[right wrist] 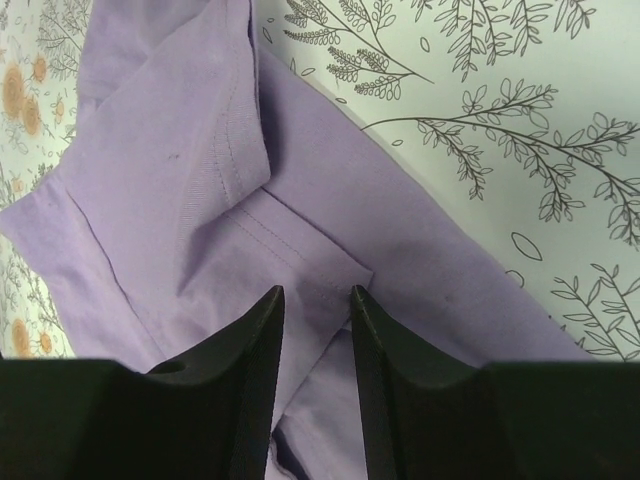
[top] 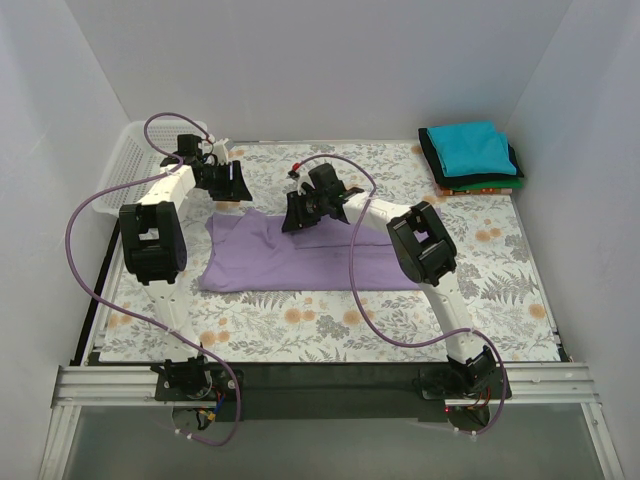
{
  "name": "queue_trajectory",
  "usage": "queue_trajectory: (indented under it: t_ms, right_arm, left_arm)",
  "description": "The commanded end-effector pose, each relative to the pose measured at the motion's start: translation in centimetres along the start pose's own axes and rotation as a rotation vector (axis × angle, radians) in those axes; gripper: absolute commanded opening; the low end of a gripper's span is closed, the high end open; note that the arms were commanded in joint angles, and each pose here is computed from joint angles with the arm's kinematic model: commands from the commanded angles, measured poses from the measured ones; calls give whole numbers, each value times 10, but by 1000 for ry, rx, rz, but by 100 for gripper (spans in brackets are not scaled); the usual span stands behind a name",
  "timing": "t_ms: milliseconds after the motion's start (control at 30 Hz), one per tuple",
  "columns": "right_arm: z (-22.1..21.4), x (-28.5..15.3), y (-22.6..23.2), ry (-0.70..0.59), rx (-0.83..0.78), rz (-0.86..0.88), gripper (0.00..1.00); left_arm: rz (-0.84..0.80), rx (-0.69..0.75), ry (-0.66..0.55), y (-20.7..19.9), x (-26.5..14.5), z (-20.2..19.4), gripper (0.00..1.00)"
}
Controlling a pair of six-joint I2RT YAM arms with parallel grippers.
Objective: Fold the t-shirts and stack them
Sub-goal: Fold the tshirt
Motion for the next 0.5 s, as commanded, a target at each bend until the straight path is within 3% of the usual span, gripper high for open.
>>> queue_trajectory:
  t_ms: [0, 467]
  right_arm:
    - [17, -12, 2, -54, -36, -44, 40]
    - [13, 6, -2, -45, 32, 33, 41]
  left_arm:
    - [-24, 24, -17, -8, -3, 7, 50]
    - [-21, 16, 4, -3, 1, 1, 50]
Point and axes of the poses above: each gripper's point midway between its finger pads, its own x axis out along the fingers, its own y axis along the line the jaws close on, z = x × y, the point moved 7 cm from there along -x, back along the fingers, and after that the axes turned 14 degrees about -x, right-handed, at the moved point
